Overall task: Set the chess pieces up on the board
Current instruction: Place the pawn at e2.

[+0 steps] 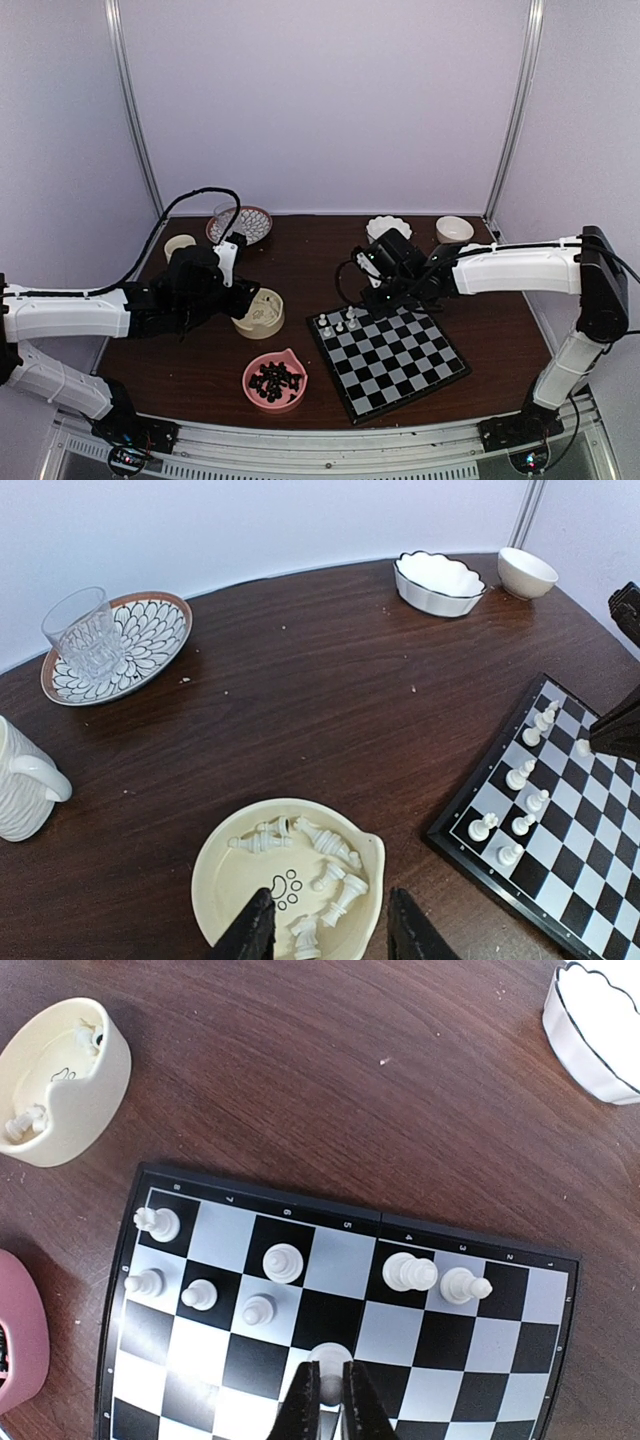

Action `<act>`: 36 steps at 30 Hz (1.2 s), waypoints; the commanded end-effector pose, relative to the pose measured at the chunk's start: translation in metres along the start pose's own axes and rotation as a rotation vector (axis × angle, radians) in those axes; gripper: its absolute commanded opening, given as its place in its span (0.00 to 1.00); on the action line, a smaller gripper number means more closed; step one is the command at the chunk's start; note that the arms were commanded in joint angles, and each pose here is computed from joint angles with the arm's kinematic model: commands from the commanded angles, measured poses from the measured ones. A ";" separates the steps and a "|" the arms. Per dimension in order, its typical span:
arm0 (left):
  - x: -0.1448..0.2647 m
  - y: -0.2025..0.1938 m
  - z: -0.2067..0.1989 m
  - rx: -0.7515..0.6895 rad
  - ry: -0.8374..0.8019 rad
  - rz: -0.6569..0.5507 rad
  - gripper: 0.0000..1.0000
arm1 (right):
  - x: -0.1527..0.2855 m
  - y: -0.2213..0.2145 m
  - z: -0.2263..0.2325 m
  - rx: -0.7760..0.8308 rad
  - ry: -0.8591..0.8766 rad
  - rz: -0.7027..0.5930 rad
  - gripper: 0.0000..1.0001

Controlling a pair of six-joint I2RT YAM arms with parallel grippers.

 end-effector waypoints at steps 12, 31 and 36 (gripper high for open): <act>0.004 0.010 -0.001 0.022 -0.014 -0.045 0.38 | -0.028 -0.010 -0.004 -0.014 -0.004 0.039 0.02; 0.004 0.010 -0.004 0.021 -0.026 -0.038 0.38 | -0.046 -0.022 0.002 0.002 0.015 0.109 0.04; 0.004 0.009 -0.004 0.021 -0.030 -0.035 0.38 | -0.048 -0.022 0.002 0.006 0.014 0.113 0.04</act>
Point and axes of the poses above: each gripper's point midway between its finger pads, its own x axis back along the fingers, its own z axis along the line the jaws close on, y = z × x, the point moved 1 cm from there along x, back along the fingers, and after that the axes turned 5 degrees about x, right-handed, at the moved point
